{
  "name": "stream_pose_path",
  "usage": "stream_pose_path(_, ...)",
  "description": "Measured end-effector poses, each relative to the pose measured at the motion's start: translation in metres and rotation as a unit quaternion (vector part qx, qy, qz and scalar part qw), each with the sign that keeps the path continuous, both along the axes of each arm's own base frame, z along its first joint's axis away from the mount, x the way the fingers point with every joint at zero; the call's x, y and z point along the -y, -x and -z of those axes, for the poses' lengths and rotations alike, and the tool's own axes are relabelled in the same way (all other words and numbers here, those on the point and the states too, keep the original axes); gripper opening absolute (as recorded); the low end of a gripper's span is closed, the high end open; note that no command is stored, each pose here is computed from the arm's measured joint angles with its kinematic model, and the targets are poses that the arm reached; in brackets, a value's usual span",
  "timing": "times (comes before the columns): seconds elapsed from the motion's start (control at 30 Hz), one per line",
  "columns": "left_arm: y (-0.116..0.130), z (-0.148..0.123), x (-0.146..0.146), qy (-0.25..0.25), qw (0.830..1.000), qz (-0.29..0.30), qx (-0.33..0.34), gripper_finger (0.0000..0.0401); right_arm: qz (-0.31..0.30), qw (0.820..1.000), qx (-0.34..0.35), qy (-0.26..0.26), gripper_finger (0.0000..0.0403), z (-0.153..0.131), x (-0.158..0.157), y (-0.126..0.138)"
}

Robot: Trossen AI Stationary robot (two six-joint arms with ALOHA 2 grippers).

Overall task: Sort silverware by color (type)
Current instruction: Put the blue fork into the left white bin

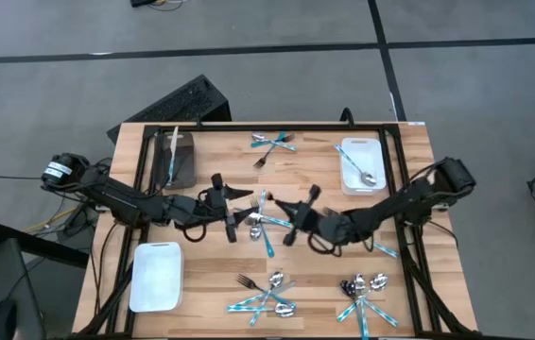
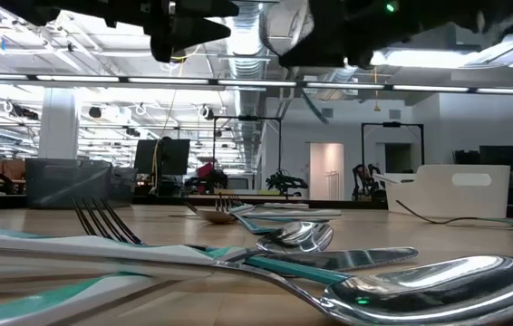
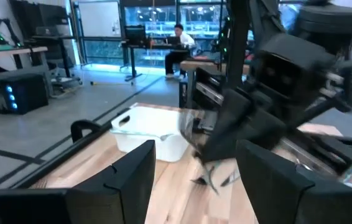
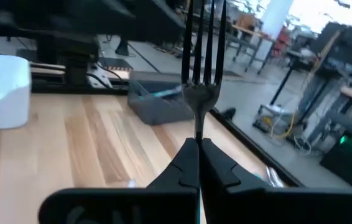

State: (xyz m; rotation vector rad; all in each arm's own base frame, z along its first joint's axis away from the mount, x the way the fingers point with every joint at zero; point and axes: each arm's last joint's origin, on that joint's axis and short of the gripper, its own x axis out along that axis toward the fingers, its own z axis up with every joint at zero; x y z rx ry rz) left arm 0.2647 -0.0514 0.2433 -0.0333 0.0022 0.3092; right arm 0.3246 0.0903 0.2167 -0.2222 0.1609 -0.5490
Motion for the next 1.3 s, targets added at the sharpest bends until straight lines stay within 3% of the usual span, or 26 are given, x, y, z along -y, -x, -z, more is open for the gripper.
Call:
stream_pose_path(0.23,-0.001,-0.001,-0.002,-0.002,1.000,0.004,0.004,0.0210,0.028,0.999,-0.006,0.034,0.0019,-0.007,-0.011,-0.036)
stream_pose_path(0.43,0.000,0.000,0.000,0.003,1.000,-0.014,0.003,0.0202,0.047,0.998,-0.006,0.036,0.0020,-0.008,-0.011,-0.046)
stream_pose_path(0.57,0.002,0.001,-0.002,0.002,0.998,-0.062,-0.001,0.0144,0.047,0.998,-0.008,0.037,0.0021,-0.007,-0.012,-0.046)
stream_pose_path(0.73,0.002,0.001,-0.001,-0.022,0.997,-0.067,-0.012,0.0021,0.007,0.999,-0.009,0.030,0.0041,-0.006,-0.015,-0.046)
stream_pose_path(0.9,0.007,-0.001,0.001,-0.057,0.995,-0.068,-0.038,0.0002,0.001,1.000,-0.005,-0.006,0.0071,-0.003,-0.016,-0.046)
stream_pose_path(1.03,0.027,-0.024,0.008,-0.079,0.985,-0.081,-0.131,0.0001,0.015,1.000,-0.019,-0.003,0.0090,-0.011,-0.020,-0.037)
stream_pose_path(1.1,0.045,-0.041,0.009,-0.047,0.977,-0.069,-0.196,0.0000,0.014,1.000,-0.018,-0.020,0.0096,-0.016,-0.021,-0.032)
stream_pose_path(1.17,0.064,-0.058,0.007,0.028,0.962,-0.035,-0.269,0.0000,0.016,0.999,-0.008,-0.046,0.0100,-0.018,-0.021,-0.029)
stream_pose_path(1.23,0.085,-0.069,0.008,0.127,0.926,0.000,-0.357,0.0000,0.020,0.998,-0.012,-0.059,0.0101,-0.017,-0.019,-0.028)
stream_pose_path(1.3,0.104,-0.075,0.011,0.196,0.884,-0.004,-0.424,0.0000,0.025,0.997,-0.015,-0.067,0.0102,-0.015,-0.018,-0.028)
